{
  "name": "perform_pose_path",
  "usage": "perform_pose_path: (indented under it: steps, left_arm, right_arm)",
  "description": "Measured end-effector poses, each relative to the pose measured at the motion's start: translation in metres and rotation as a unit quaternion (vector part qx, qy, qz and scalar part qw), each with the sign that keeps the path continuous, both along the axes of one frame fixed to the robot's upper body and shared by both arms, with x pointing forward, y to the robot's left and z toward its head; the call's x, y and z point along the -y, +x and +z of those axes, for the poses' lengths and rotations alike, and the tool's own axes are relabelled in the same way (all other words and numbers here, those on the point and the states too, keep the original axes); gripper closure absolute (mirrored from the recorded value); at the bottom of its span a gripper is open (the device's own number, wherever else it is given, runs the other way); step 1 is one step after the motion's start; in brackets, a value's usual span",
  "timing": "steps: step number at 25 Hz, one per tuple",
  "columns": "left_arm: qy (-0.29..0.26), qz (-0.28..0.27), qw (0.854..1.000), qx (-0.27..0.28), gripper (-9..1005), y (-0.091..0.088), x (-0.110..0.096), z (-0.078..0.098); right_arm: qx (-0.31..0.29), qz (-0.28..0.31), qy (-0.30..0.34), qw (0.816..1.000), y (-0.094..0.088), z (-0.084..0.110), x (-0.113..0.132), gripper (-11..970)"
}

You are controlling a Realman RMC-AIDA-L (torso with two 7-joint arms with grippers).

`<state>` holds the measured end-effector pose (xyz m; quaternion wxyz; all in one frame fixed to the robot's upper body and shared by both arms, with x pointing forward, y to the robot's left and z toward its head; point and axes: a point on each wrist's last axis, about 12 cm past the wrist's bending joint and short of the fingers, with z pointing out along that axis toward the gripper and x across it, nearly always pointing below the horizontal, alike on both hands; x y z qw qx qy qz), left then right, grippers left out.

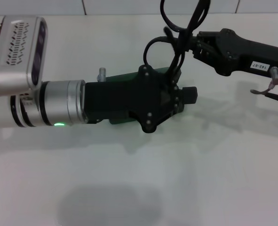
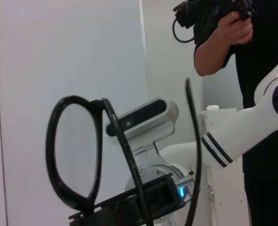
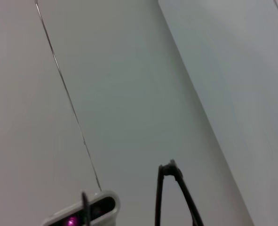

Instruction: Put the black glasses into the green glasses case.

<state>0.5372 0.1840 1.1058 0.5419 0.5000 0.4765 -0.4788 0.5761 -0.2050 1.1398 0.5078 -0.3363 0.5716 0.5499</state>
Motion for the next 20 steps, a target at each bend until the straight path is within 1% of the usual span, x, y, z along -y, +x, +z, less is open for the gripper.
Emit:
perform_pose_path:
  steps: [20]
  left_arm:
    - [0.001, -0.002, 1.0, 0.005, 974, 0.0033, 0.003, 0.0029]
  right_arm:
    - [-0.005, 0.015, -0.01, 1.0, -0.0028, -0.0023, -0.0031, 913]
